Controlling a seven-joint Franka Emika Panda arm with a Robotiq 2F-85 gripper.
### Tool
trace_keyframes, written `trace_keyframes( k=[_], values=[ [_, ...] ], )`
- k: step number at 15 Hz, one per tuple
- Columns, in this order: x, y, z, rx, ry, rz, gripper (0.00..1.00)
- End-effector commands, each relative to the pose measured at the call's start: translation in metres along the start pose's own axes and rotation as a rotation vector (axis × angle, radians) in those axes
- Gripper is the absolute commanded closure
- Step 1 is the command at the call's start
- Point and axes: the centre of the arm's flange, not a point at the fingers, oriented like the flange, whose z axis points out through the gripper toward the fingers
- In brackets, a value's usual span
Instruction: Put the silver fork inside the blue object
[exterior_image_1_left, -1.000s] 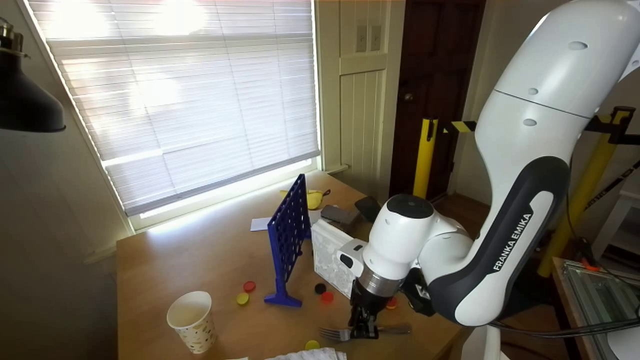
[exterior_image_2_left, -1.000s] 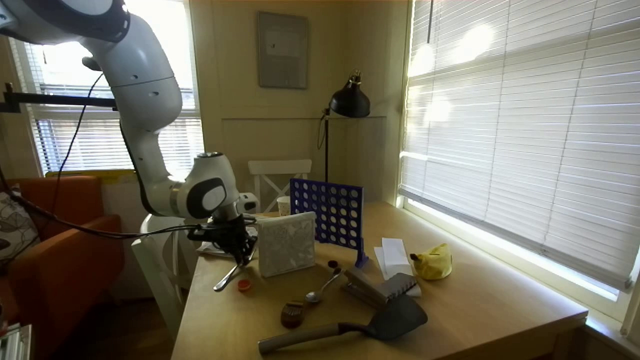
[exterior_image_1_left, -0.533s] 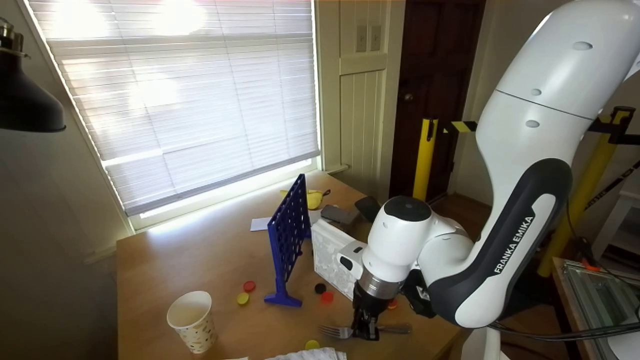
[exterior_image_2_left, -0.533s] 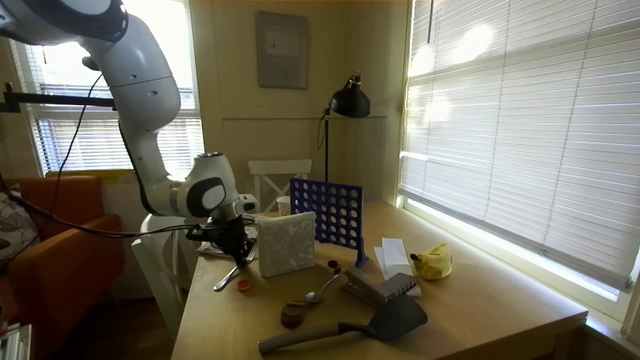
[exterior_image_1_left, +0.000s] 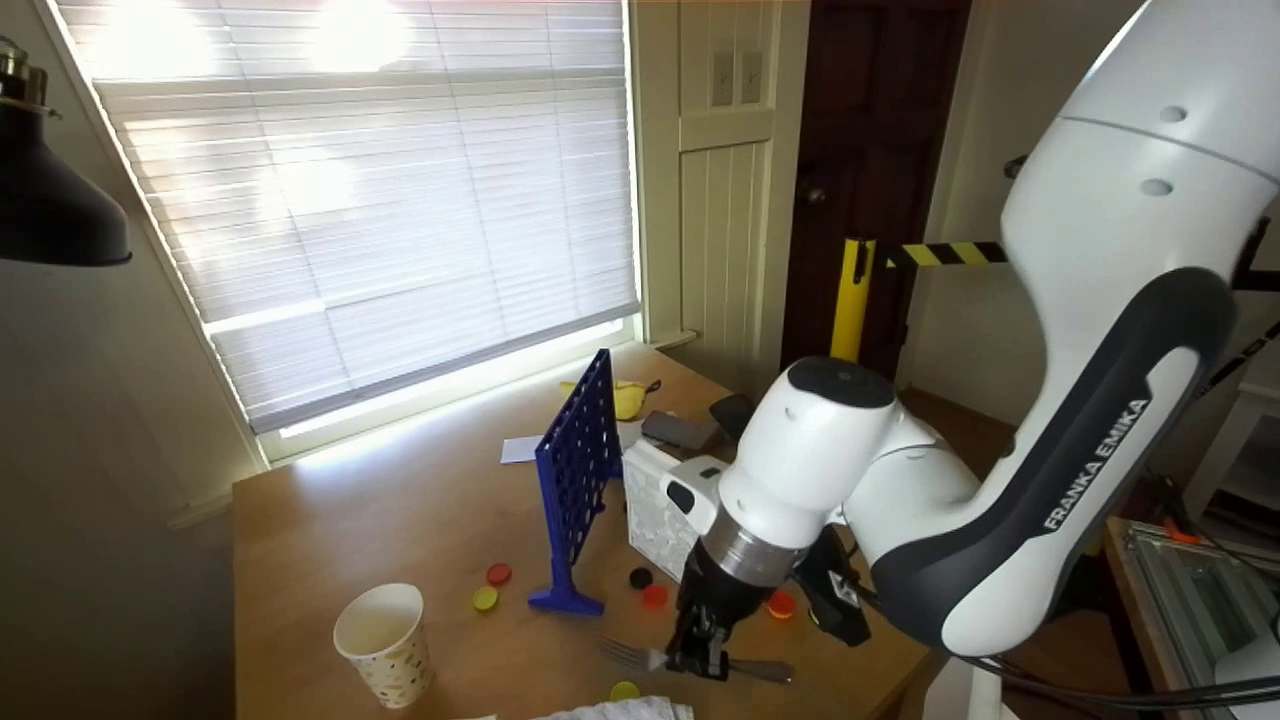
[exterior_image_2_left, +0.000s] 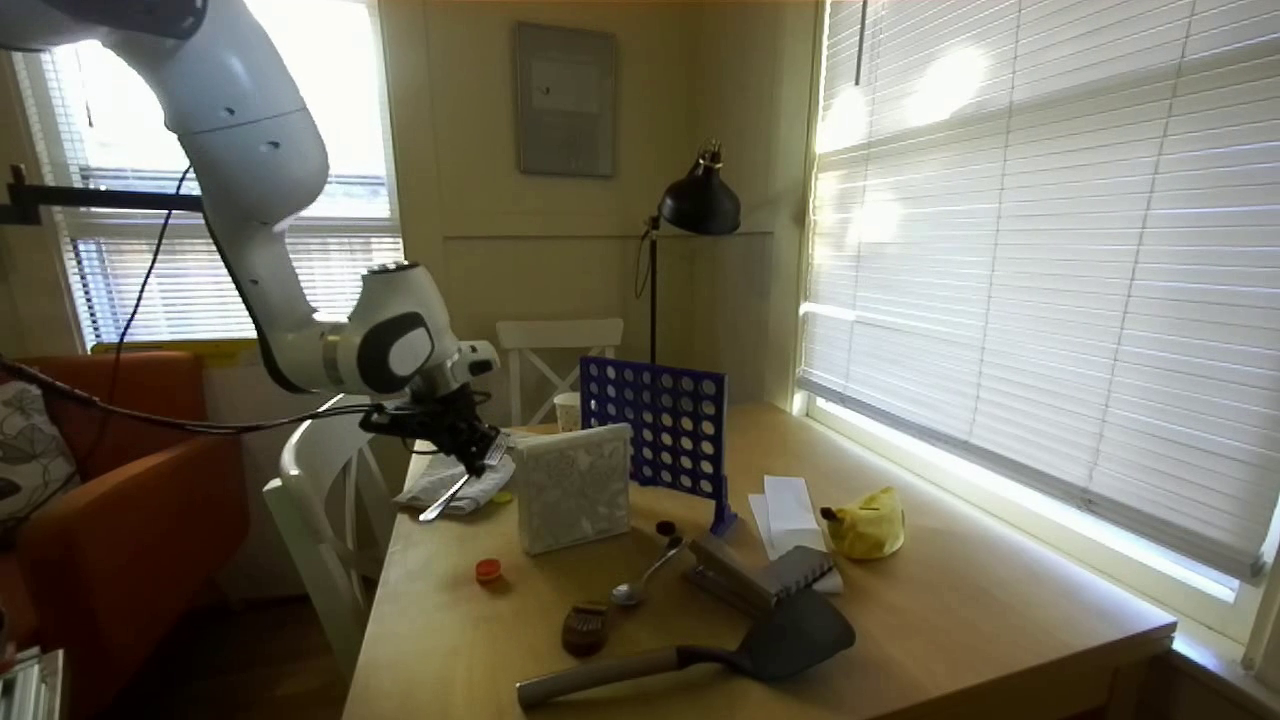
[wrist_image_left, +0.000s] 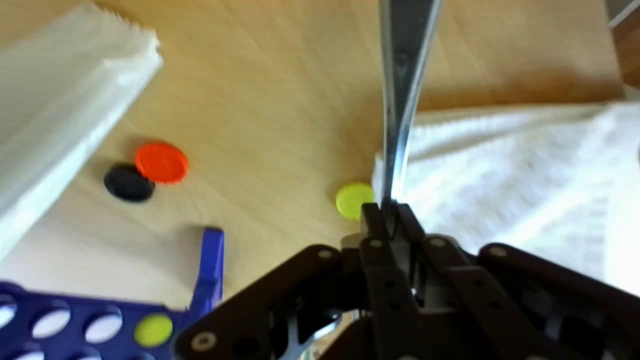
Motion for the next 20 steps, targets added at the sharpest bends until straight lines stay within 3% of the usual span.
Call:
trace_keyframes(
  k=[1,4,8,15,18,20],
  values=[
    [0.034,-0.024,-0.083,0.037,0.207,0.001,0.98],
    [0.060,-0.027,-0.129,0.025,0.403,-0.042,0.98],
    [0.080,0.004,-0.167,-0.033,0.644,-0.076,0.98],
    [0.090,0.043,-0.215,-0.093,1.070,0.015,0.98],
    [0.094,0.064,-0.219,-0.154,1.200,0.039,0.98],
    [0.094,0.079,-0.212,-0.188,1.234,0.051,0.98]
  ],
)
